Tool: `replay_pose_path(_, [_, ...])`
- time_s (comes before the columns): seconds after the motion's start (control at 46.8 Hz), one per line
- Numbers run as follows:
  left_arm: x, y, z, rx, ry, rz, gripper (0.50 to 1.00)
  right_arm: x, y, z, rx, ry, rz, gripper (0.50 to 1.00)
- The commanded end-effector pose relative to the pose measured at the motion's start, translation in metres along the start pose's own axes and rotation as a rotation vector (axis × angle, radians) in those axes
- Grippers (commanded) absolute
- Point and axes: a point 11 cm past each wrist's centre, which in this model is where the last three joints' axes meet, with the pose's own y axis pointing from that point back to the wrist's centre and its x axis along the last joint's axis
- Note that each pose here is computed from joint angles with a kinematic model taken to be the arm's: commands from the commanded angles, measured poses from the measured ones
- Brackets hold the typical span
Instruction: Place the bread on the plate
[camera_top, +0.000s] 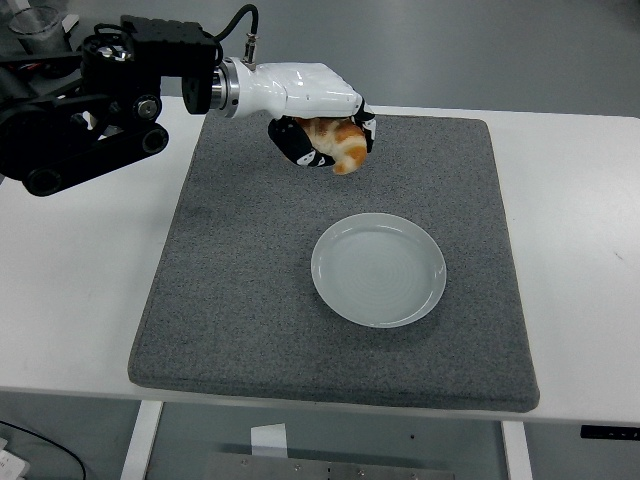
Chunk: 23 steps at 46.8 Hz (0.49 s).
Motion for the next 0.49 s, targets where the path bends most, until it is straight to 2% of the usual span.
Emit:
replay_pose_path(0.0, [0.0, -0.006, 0.007, -0.021, 0.006, 0.003, 0.5, 0.0, 0.0, 0.0, 0.0, 0.0, 0.0, 0.932])
replay_pose_path(0.321, [-0.006, -0.018, 0.019, -0.057, 0.022, -0.005, 0.5, 0.0, 0.0, 0.0, 0.0, 0.0, 0.0, 0.932])
replay_pose_path(0.47, [-0.011, -0.03, 0.027, -0.08, 0.05, -0.009, 0.5, 0.0, 0.0, 0.0, 0.001, 0.0, 0.0, 0.932])
